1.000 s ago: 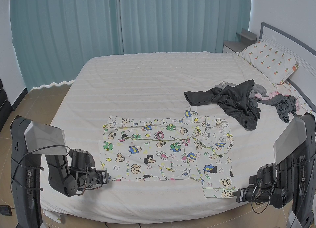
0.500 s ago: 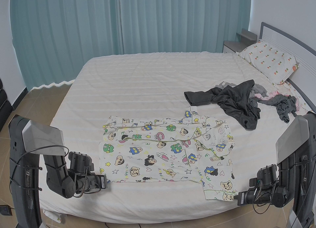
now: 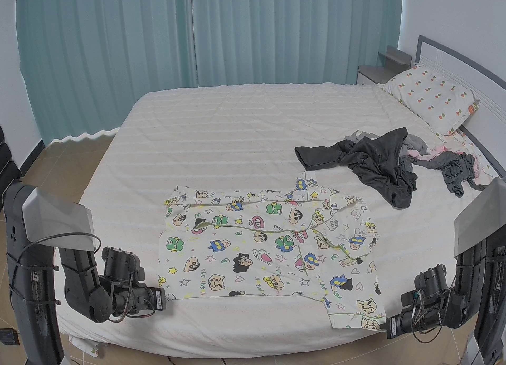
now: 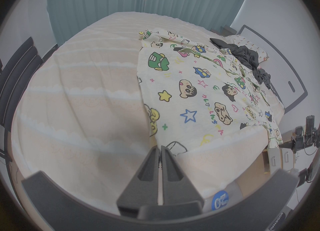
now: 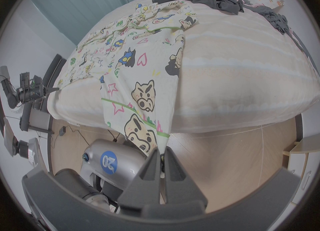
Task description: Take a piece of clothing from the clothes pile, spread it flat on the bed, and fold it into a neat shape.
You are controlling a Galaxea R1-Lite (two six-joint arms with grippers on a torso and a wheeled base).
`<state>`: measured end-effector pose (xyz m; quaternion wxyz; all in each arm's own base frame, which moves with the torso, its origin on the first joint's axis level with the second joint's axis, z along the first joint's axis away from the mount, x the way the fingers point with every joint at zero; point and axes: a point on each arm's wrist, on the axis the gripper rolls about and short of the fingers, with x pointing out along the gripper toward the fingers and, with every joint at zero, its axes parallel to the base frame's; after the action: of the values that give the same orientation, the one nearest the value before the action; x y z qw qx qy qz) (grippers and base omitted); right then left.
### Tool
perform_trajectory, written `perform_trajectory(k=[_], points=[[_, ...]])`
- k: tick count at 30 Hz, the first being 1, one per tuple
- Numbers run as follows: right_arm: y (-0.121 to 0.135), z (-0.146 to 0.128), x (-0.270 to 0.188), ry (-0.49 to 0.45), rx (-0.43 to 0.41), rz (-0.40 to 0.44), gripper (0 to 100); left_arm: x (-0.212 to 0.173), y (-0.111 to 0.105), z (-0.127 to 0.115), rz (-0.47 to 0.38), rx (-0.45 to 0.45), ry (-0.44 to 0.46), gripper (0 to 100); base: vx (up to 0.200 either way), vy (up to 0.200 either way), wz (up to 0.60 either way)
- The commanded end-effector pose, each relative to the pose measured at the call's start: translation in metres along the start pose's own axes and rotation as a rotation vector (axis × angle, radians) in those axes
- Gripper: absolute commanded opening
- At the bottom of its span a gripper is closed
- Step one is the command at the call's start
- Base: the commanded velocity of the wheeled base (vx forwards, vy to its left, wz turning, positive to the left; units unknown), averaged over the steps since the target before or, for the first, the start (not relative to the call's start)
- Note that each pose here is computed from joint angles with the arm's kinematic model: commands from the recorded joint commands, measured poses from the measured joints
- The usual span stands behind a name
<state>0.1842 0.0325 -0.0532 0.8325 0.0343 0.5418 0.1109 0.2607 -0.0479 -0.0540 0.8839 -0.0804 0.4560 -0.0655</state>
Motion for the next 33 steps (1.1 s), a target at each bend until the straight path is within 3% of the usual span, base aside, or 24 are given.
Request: perform_trajectory(k=[1, 5, 14, 15, 24, 29, 31, 33], points=[[-0.002, -0.003, -0.006, 0.009, -0.002, -0.007, 0, -0.01, -0.001, -0.001, -0.011, 0.0, 0.014, 0, 0.0, 0.0, 0.0], [-0.003, -0.005, -0.007, 0.034, -0.02, -0.017, 0, -0.017, -0.002, 0.001, -0.05, -0.011, 0.052, 0, 0.0, 0.0, 0.0], [-0.004, -0.005, -0.007, 0.034, -0.02, -0.017, 0, -0.007, 0.001, 0.024, -0.07, -0.046, -0.022, 0, 0.0, 0.0, 0.0], [-0.003, -0.005, -0.007, 0.034, -0.021, -0.017, 0, -0.004, 0.001, 0.027, -0.088, -0.048, -0.024, 100, 0.0, 0.0, 0.0], [-0.003, -0.006, -0.007, 0.038, -0.025, -0.015, 0, 0.013, 0.002, 0.034, -0.111, -0.042, -0.014, 100, 0.0, 0.0, 0.0], [-0.002, -0.006, -0.007, 0.035, -0.027, -0.015, 0, 0.02, -0.006, 0.033, -0.113, 0.011, 0.006, 100, 0.0, 0.0, 0.0], [-0.002, -0.006, -0.007, 0.035, -0.027, -0.015, 0, 0.022, -0.009, 0.031, -0.101, 0.023, 0.01, 100, 0.0, 0.0, 0.0], [-0.002, -0.005, -0.007, 0.032, -0.027, -0.015, 0, 0.028, -0.018, 0.024, -0.032, 0.06, 0.015, 100, 0.0, 0.0, 0.0]])
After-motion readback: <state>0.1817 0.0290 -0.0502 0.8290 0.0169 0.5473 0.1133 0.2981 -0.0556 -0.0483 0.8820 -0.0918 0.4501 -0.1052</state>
